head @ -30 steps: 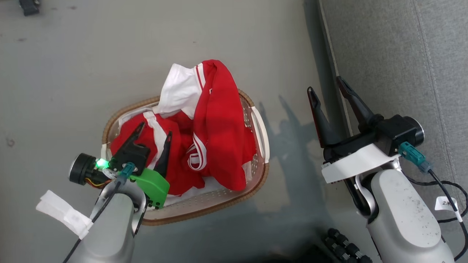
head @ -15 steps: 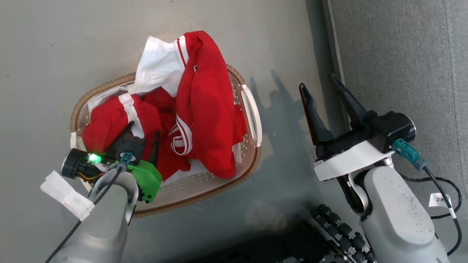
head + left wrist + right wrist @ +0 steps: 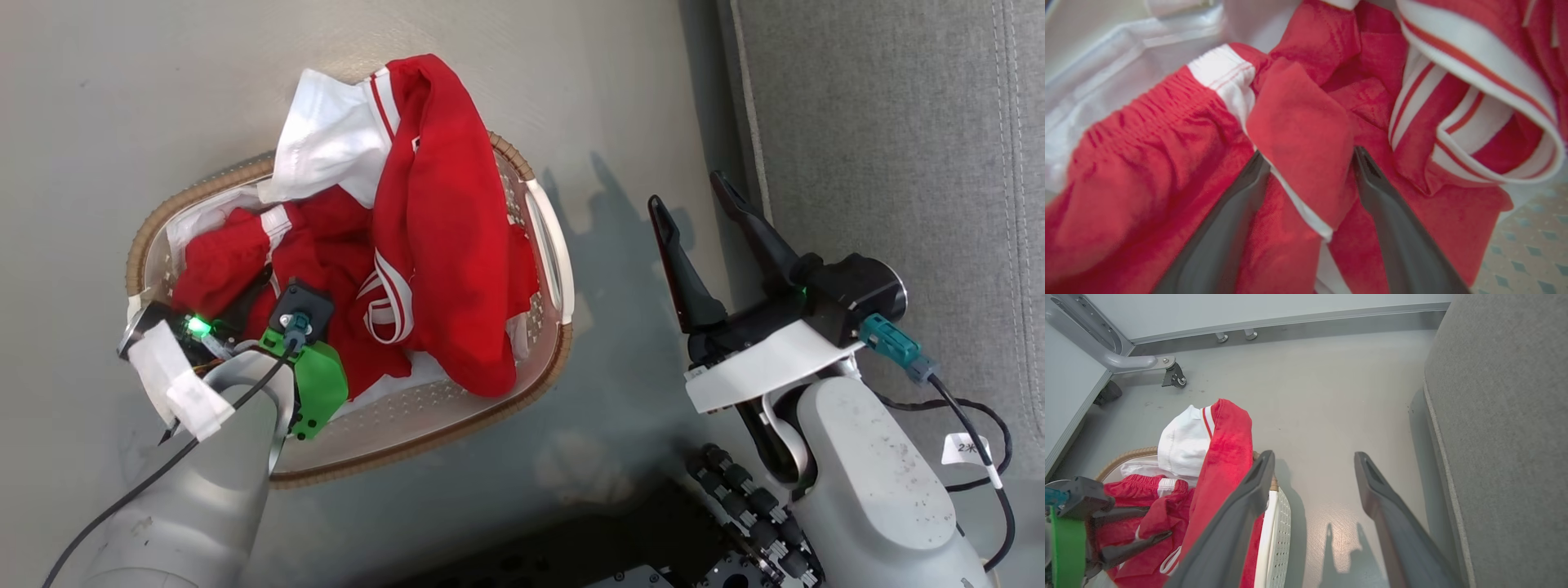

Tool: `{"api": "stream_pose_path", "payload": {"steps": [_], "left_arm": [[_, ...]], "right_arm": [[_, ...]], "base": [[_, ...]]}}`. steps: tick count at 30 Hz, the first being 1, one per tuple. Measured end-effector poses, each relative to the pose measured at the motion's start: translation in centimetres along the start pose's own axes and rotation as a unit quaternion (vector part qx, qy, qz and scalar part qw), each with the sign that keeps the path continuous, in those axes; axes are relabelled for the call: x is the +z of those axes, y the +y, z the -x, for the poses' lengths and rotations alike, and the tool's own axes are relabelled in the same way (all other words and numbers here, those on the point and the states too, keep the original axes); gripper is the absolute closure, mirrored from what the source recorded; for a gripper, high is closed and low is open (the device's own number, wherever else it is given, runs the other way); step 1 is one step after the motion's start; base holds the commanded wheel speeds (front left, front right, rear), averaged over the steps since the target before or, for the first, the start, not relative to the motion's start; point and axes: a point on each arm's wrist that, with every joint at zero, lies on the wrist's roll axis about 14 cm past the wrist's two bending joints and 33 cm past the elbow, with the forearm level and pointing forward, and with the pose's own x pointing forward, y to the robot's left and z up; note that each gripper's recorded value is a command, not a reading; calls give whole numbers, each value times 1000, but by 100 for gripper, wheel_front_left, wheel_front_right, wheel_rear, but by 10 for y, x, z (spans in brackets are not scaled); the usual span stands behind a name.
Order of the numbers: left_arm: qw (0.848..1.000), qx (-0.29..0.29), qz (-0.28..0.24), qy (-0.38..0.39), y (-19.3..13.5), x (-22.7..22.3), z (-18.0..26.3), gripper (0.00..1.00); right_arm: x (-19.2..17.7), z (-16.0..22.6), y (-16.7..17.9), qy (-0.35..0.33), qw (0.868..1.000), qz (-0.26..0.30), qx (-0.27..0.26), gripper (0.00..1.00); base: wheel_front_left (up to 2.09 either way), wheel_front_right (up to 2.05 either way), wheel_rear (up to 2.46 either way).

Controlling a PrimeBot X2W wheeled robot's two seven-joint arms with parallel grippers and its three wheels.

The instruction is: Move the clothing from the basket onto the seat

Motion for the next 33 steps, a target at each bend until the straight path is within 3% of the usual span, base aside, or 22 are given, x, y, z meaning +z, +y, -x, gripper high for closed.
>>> {"api": "stream_pose_path", "payload": {"steps": [5,6,7,8,12,25,33], "left_arm": [[999,-18,-39,12,-4,0,-3,0],[999,-20,-43,13,-5,1,-4,30],[999,-22,-47,15,-6,1,-4,79],[998,-22,-49,16,-6,1,-4,100],[998,-26,-55,29,-8,-1,-3,100],[1000,-8,15,-15,-10,21,17,100],[994,-3,50,-102,-20,72,47,100]], "right_arm": [[-2,1,1,3,1000,-5,1,0],[-2,2,2,3,1000,-7,1,0],[-1,2,2,2,1000,-9,1,0],[0,2,3,2,1000,-11,2,0],[4,4,3,-3,1000,-15,1,0],[41,11,4,-46,999,-7,1,0],[75,24,11,-86,996,-4,6,0]], "base": [[0,0,0],[0,0,0],[0,0,0],[0,0,0],[0,0,0],[0,0,0],[0,0,0]]}}
